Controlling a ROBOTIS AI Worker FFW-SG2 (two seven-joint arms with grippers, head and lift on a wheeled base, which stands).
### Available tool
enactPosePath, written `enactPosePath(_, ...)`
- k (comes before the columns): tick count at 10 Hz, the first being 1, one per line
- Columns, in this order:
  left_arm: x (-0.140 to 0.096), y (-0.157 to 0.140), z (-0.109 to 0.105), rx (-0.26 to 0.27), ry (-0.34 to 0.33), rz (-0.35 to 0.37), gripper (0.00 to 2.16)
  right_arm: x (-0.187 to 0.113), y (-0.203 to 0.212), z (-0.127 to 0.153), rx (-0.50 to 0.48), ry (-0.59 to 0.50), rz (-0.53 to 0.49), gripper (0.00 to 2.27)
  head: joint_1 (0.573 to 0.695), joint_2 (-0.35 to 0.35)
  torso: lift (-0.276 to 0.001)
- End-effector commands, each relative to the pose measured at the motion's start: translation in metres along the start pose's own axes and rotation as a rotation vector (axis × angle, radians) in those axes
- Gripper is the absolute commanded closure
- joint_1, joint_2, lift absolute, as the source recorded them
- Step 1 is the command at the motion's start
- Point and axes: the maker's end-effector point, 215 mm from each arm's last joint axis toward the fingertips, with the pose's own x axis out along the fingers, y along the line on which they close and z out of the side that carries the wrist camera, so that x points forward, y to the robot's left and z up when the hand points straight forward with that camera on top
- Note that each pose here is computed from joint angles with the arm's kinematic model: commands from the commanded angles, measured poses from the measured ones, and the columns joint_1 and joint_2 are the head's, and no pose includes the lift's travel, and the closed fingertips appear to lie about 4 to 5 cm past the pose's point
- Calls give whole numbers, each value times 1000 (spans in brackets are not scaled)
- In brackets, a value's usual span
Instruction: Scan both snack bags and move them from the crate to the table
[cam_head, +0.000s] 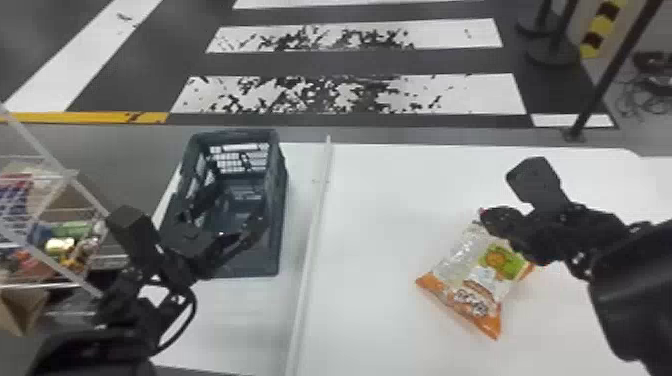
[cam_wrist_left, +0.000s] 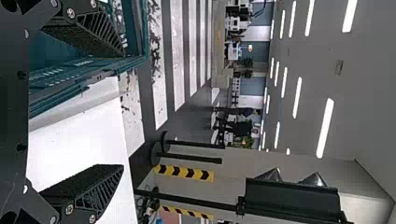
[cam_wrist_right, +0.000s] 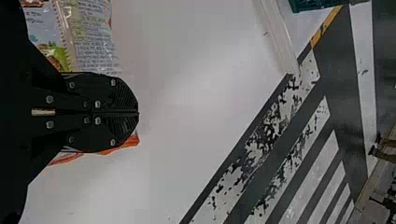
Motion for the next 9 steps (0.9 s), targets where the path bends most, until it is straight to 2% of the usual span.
enactPosePath(1,0,0,0,0,0,0,161,-15,-11,-16,16,23,-27,2216,695,74,-35)
enactPosePath(3,1,-2,-1,-1,2,-3,161,-9,8,-46,32,66,8,2216,695,45,-35)
enactPosePath(5,3,-4,0,-5,0,-5,161,23,37,-78,-2,109,47,2216,695,46,-35)
enactPosePath(7,2,-2,-2,-6,3,2,161,45,59,-97,-45,141,98,2216,695,62,-35)
enactPosePath(9,2,-4,-2,-6,2,-2,161,31,40,-82,-32,135,46,2216,695,76,-35)
